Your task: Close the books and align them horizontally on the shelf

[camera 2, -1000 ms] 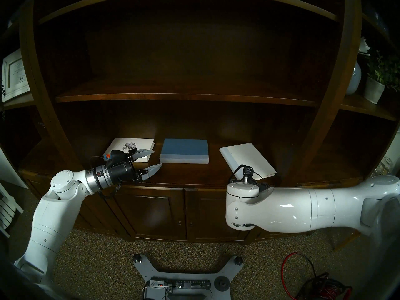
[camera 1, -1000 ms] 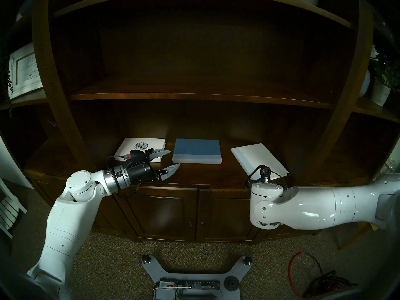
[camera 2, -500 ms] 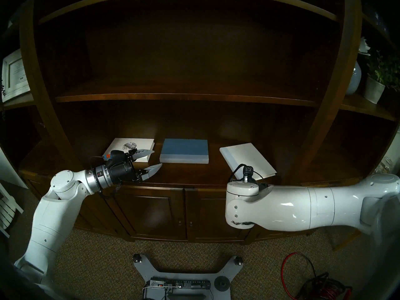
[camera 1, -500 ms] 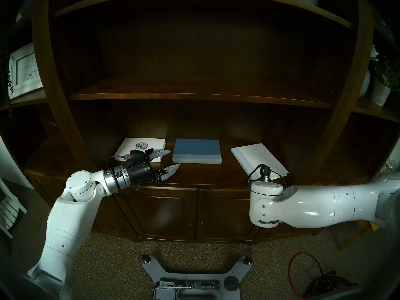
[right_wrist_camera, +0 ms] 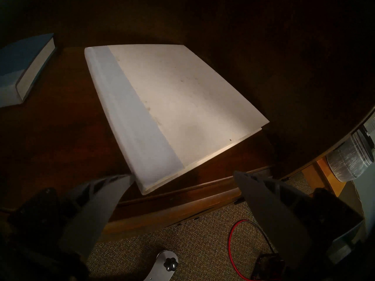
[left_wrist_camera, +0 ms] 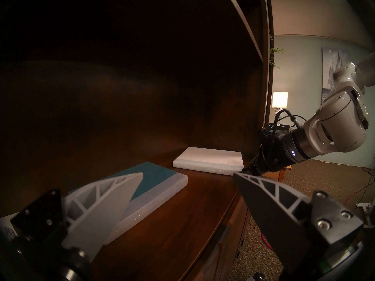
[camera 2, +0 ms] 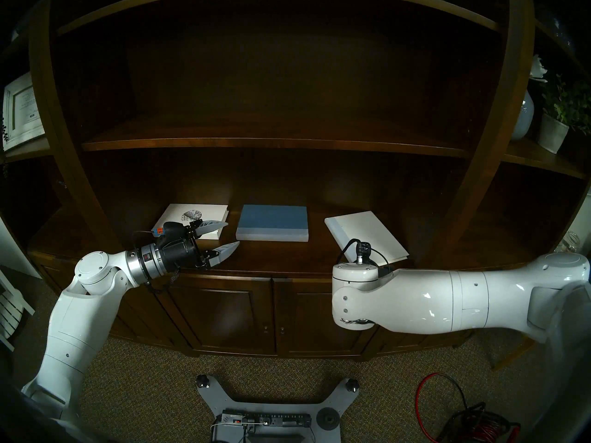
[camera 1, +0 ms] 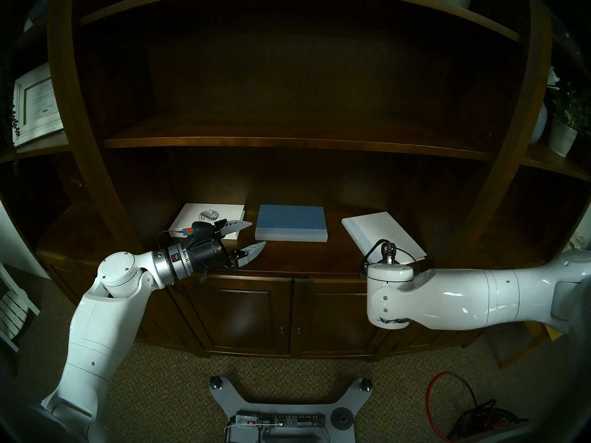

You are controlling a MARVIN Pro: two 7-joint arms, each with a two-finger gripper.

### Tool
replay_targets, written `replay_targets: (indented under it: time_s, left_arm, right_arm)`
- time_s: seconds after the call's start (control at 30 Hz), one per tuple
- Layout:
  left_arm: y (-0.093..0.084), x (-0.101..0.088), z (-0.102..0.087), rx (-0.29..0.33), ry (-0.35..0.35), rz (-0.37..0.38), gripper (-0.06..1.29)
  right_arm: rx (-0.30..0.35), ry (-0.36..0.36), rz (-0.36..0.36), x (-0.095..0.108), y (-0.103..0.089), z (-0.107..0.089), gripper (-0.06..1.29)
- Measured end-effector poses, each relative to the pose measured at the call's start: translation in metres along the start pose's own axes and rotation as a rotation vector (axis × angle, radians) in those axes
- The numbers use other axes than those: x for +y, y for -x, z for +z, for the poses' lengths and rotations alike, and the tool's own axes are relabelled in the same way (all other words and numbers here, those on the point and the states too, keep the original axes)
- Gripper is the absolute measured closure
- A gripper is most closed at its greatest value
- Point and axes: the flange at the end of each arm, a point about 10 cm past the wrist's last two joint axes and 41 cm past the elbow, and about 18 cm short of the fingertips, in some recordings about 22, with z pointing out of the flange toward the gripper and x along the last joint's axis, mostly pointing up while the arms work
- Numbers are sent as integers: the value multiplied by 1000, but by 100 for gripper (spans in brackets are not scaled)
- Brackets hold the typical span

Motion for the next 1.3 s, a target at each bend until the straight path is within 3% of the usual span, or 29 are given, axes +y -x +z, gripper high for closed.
replay_targets:
  time_s: [1.3]
  left_arm:
    - [1,0,0,-1,0,3,2]
  right_arm:
    - [-32,-12,-31,3,-12,-1,-4]
